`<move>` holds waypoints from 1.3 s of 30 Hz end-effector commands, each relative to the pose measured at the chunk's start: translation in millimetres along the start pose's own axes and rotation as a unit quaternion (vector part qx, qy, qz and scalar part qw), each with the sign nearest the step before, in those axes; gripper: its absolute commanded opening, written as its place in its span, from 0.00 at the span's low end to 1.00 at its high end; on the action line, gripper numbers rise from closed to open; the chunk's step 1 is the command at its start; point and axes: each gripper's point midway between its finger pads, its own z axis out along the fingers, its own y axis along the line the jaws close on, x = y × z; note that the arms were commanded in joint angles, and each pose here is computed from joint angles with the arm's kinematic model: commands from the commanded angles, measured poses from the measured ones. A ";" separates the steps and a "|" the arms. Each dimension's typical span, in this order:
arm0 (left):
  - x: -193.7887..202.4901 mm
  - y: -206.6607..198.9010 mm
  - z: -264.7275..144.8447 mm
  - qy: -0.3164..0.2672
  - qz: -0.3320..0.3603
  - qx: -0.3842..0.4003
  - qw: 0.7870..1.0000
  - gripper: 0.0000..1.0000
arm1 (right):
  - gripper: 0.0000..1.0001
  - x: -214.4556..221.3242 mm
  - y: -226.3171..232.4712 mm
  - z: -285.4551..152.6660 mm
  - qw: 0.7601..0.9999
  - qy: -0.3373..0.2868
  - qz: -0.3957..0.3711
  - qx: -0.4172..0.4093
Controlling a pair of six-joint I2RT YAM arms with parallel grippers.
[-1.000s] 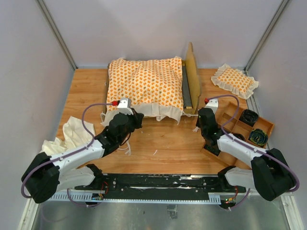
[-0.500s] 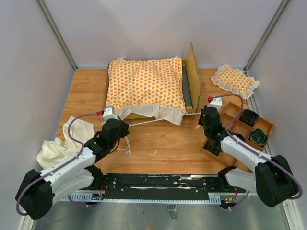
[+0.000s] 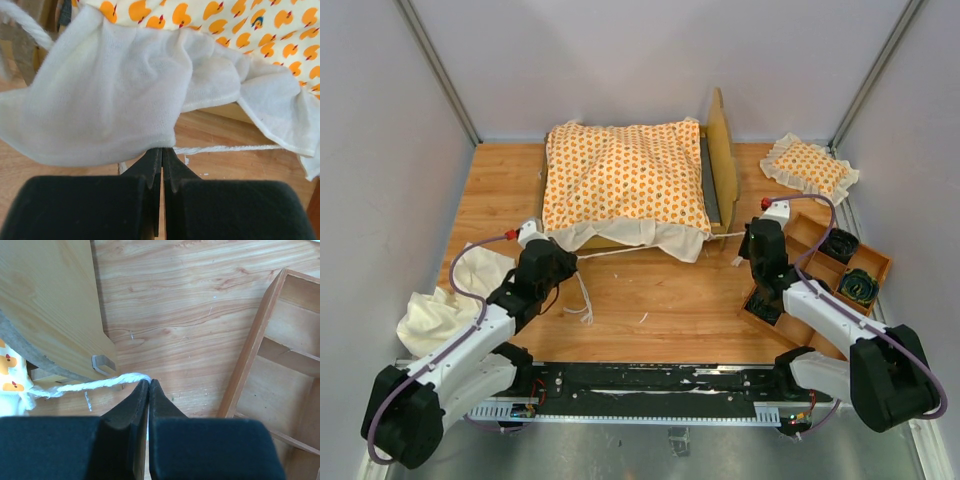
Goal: Set up the pet bed
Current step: Tie the ropes to the bed frame, then adjust the mattress on the bed frame.
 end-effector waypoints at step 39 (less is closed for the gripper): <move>-92.1 -54.1 -3.9 -0.041 0.116 0.014 0.992 0.78 | 0.57 12.2 108.9 -65.5 0.976 0.070 0.135 -0.156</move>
